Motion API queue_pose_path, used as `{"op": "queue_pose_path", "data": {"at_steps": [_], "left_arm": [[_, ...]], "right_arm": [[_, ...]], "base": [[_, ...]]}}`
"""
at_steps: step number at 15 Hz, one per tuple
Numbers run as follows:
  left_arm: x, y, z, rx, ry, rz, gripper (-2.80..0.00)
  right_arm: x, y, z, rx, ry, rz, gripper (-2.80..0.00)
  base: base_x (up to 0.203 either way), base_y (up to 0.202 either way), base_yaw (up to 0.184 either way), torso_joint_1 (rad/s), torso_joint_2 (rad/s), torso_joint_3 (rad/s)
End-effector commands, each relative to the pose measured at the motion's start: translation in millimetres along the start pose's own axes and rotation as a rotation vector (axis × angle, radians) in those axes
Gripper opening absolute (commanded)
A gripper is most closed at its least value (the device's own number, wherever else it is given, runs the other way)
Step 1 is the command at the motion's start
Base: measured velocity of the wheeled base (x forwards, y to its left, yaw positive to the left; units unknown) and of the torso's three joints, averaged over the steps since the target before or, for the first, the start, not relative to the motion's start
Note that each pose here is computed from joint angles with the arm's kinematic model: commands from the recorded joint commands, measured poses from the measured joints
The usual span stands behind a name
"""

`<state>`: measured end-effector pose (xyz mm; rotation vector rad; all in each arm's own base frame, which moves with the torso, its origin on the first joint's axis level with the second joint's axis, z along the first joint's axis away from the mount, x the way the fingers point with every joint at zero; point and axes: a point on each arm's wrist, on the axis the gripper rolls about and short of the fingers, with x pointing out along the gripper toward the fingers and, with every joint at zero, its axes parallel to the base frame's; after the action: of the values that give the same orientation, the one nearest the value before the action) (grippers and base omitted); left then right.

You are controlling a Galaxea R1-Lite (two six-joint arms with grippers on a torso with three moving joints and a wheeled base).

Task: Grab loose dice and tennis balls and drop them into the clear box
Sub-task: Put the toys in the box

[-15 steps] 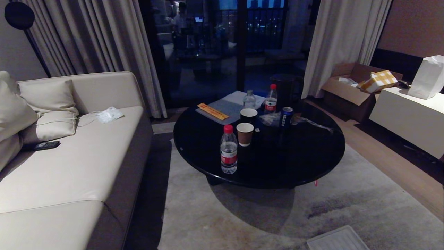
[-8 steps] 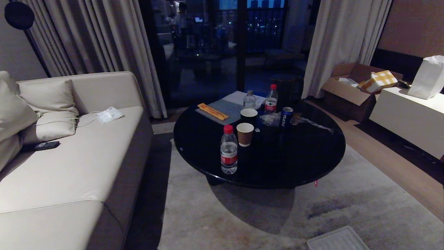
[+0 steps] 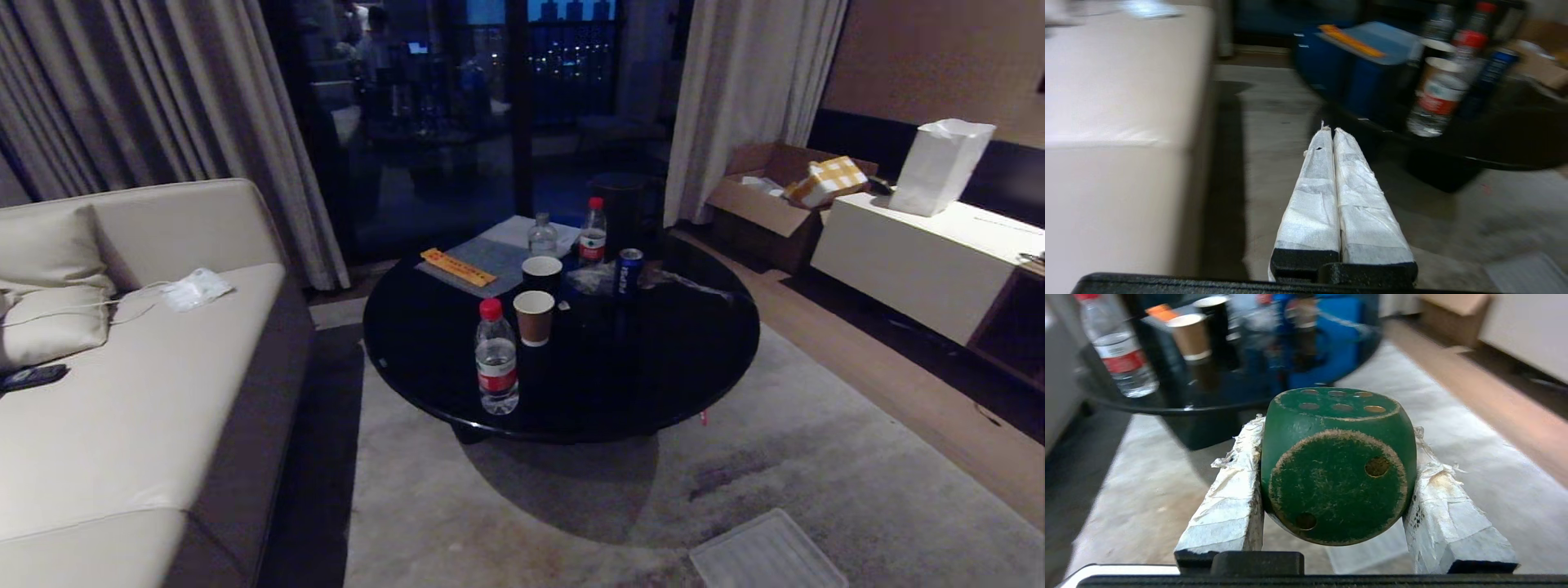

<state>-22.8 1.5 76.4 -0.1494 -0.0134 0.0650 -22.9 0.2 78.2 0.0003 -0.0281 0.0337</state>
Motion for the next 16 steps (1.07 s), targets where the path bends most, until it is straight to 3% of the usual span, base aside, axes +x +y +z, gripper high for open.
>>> {"op": "queue_pose_path", "data": {"at_steps": [1, 16], "left_arm": [[0.0, 0.0, 0.0, -0.001, -0.001, 0.000, -2.80], [-0.1, 0.0, 0.0, -0.001, -0.002, 0.000, -2.80]], "right_arm": [[0.7, 0.0, -2.5, 0.000, 0.010, 0.000, -2.80], [0.7, 0.0, -2.5, 0.000, 0.010, 0.000, -2.80]], "base": [[-0.001, 0.011, -0.165, 0.002, -0.01, 0.007], [0.000, 0.010, -0.163, 0.003, 0.00, 0.002]]}}
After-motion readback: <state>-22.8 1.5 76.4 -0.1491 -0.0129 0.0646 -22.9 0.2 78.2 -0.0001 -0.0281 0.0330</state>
